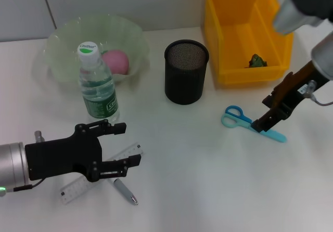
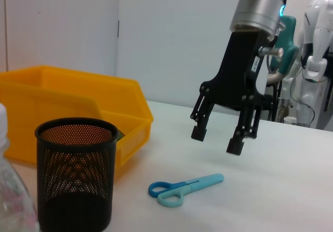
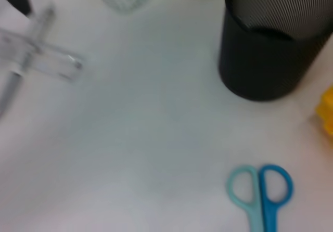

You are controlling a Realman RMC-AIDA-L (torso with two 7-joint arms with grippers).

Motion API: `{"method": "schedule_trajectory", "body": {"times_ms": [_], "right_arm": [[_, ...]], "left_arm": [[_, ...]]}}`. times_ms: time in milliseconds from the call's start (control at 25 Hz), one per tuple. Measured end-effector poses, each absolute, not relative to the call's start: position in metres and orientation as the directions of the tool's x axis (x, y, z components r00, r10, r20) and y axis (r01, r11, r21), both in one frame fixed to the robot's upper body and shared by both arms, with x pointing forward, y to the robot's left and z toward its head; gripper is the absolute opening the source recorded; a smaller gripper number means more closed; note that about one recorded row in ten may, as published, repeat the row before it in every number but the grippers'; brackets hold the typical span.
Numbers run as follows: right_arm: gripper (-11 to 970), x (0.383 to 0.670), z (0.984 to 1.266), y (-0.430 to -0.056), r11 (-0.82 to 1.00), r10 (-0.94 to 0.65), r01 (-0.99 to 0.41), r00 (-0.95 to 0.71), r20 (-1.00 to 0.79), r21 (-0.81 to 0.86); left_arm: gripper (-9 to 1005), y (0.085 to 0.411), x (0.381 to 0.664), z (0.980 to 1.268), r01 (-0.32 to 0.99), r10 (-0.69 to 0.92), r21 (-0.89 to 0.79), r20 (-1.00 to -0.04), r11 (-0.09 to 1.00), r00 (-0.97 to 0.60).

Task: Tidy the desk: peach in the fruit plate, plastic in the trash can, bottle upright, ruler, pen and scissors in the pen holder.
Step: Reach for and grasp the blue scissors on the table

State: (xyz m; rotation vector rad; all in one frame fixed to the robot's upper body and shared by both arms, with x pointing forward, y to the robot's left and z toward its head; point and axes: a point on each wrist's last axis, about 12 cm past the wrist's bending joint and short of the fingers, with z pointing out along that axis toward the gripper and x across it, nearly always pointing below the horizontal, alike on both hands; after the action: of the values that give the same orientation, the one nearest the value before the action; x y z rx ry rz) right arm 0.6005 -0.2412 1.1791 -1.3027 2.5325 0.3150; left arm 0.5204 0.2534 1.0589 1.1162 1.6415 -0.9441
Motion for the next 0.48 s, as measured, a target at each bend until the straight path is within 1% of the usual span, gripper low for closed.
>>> {"method": "schedule_trajectory", "body": {"times_ms": [240,480], "right_arm": [[752,0.607,1.168,-0.223,0.581,-0.786,-0.814,-0.561,-0.26,0.001],[747,0.614,1.152,-0.216,0.596,-0.782,-0.803,-0.58,-0.23,-0.002]], "left_arm": [[823,0.253,0.521,1.059,0.948,0.253,-0.101,-0.95,0.301,-0.181],[823,0.254,0.521,1.059,0.947,0.252,-0.103,-0.95,0.303,-0.184]]}}
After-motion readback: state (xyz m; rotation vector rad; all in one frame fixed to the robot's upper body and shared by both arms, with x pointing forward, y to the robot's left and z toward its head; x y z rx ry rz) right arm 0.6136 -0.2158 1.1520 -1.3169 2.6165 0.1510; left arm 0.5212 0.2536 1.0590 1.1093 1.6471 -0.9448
